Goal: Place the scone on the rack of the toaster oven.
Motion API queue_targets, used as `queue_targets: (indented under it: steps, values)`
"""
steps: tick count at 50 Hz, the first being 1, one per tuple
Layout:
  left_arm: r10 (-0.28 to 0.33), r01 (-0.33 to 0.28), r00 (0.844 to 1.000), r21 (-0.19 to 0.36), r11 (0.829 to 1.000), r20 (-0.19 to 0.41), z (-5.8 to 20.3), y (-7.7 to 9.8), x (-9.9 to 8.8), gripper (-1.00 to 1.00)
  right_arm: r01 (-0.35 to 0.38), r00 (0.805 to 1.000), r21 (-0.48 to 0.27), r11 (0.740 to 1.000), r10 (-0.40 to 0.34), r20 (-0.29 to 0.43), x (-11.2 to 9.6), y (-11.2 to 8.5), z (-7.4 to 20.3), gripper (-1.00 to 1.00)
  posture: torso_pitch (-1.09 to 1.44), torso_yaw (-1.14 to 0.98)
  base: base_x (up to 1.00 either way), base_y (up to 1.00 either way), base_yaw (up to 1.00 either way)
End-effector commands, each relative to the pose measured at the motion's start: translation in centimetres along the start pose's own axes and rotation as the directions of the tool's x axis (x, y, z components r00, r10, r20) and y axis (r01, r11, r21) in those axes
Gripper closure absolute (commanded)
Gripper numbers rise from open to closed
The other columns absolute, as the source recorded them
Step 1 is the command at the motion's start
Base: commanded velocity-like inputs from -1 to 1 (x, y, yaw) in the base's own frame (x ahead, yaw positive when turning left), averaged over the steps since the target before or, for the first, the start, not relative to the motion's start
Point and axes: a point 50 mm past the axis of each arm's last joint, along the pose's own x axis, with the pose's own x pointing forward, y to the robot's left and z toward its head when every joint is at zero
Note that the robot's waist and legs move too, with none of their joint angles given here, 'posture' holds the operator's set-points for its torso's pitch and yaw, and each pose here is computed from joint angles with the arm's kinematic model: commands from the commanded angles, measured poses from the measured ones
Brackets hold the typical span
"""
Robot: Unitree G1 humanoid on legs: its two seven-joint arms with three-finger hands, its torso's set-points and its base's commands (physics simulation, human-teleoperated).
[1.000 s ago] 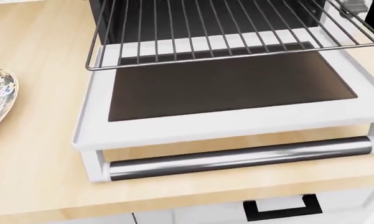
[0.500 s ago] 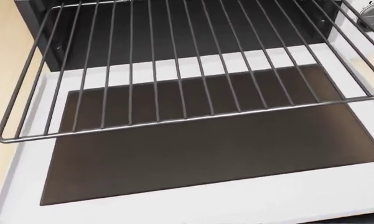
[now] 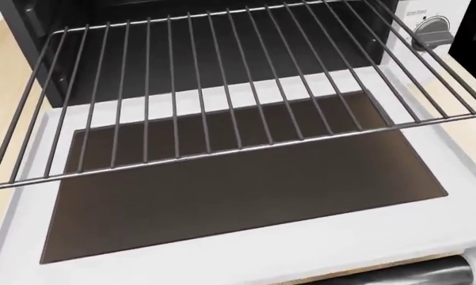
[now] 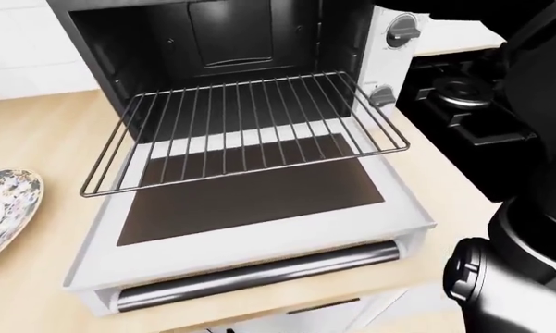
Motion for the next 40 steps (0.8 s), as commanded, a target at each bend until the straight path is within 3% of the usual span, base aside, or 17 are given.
queue_targets:
  steps: [1, 6, 8, 9, 16, 18, 20, 22, 24, 26, 27, 30, 31, 32, 35, 37, 40]
  values:
    - [0.02, -0.022, 0.997, 0.039, 0.999, 0.073, 1.8, 0.7, -0.1, -1.0, 0.002, 0.997, 0.005, 1.0, -0.002, 0.076, -0.2, 0.0, 1.5, -1.0, 0.0, 0.0, 0.0, 0.0, 0.0]
    - [0.027, -0.041, 0.996, 0.159, 0.986, 0.088, 5.1, 3.6, 1.2, -1.0, 0.005, 0.997, 0.009, 1.0, -0.005, 0.078, -0.2, -0.1, 1.8, -1.0, 0.0, 0.0, 0.0, 0.0, 0.0]
    - [0.004, -0.034, 0.995, 0.289, 0.957, 0.104, 7.7, 4.1, 1.2, -1.0, 0.005, 0.997, 0.009, 1.0, -0.006, 0.078, -0.1, -0.1, 1.8, -1.0, 0.0, 0.0, 0.0, 0.0, 0.0]
    - [-0.018, -0.022, 0.994, 0.374, 0.927, 0.105, 8.4, 4.3, 1.4, -1.0, 0.005, 0.997, 0.01, 1.0, -0.005, 0.078, -0.1, -0.1, 1.7, -1.0, 0.0, 0.0, 0.0, 0.0, 0.0]
    - [-0.084, 0.118, 0.993, 0.549, 0.828, -0.087, 9.2, 5.8, 3.6, -1.0, 0.003, 0.997, 0.01, 1.0, -0.003, 0.078, -0.2, 0.0, 1.6, -1.0, 0.0, 0.0, 0.0, 0.0, 0.0]
    - [-0.089, 0.159, 0.986, 0.602, 0.782, -0.144, 8.3, 6.2, 4.1, -1.0, 0.004, 0.997, 0.012, 1.0, -0.005, 0.078, -0.2, -0.1, 1.7, -1.0, 0.0, 0.0, 0.0, 0.0, 0.0]
    - [-0.115, 0.215, 0.975, 0.686, 0.695, -0.189, 7.2, 6.1, 4.3, -1.0, 0.003, 0.997, 0.012, 1.0, -0.004, 0.077, -0.2, -0.1, 1.6, -1.0, 0.0, 0.0, 0.0, 0.0, 0.0]
    - [-0.137, 0.243, 0.97, 0.729, 0.64, -0.203, 6.8, 5.8, 4.3, -1.0, 0.002, 0.997, 0.011, 1.0, -0.003, 0.077, -0.2, 0.0, 1.7, -1.0, 0.0, 0.0, 0.0, 0.0, 0.0]
    - [-0.16, 0.302, 0.953, 0.793, 0.529, -0.256, 6.2, 5.3, 4.0, -1.0, 0.004, 0.997, 0.013, 1.0, -0.005, 0.078, -0.2, -0.1, 1.7, -1.0, 0.0, 0.0, 0.0, 0.0, 0.0]
    - [-0.174, 0.333, 0.943, 0.805, 0.49, -0.284, 6.1, 5.3, 3.8, -1.0, 0.003, 0.997, 0.012, 1.0, -0.004, 0.078, -0.3, -0.1, 1.7, -1.0, 0.0, 0.0, 0.0, 0.0, 0.0]
    - [-0.188, 0.354, 0.935, 0.818, 0.453, -0.301, 6.2, 5.3, 3.6, -1.0, 0.002, 0.997, 0.014, 1.0, -0.004, 0.078, -0.3, -0.1, 1.7, -1.0, 0.0, 0.0, 0.0, 0.0, 0.0]
    - [-0.199, 0.4, 0.916, 0.82, 0.41, -0.347, 6.1, 5.4, 3.1, -1.0, 0.001, 0.997, 0.014, 1.0, -0.002, 0.077, -0.3, 0.0, 1.6, -1.0, 0.0, 0.0, 0.0, 0.0, 0.0]
    - [-0.215, 0.43, 0.901, 0.84, 0.33, -0.377, 5.6, 5.3, 2.9, -1.0, 0.0, 0.997, 0.015, 1.0, -0.001, 0.077, -0.3, 0.0, 1.6, -1.0, 0.0, 0.0, 0.0, 0.0, 0.0]
    - [-0.209, 0.444, 0.894, 0.845, 0.3, -0.396, 5.1, 5.5, 2.9, -1.0, -0.001, 0.997, 0.014, 1.0, 0.0, 0.077, -0.3, 0.1, 1.6, -1.0, 0.0, 0.0, 0.0, 0.0, 0.0]
    - [-0.204, 0.456, 0.888, 0.844, 0.282, -0.412, 4.0, 5.9, 3.3, -1.0, -0.003, 0.997, 0.013, 1.0, 0.002, 0.077, -0.3, 0.1, 1.5, -1.0, 0.0, 0.0, 0.0, 0.0, 0.0]
    - [-0.211, 0.467, 0.881, 0.847, 0.253, -0.423, 4.1, 6.0, 3.4, -1.0, -0.001, 0.997, 0.011, 1.0, 0.0, 0.077, -0.3, 0.1, 1.5, -1.0, 0.0, 0.0, 0.0, 0.0, 0.0]
    - [-0.224, 0.48, 0.873, 0.843, 0.243, -0.432, 4.5, 5.6, 3.3, -1.0, -0.001, 0.997, 0.011, 1.0, 0.0, 0.077, -0.3, 0.1, 1.6, -1.0, 0.0, 0.0, 0.0, 0.0, 0.0]
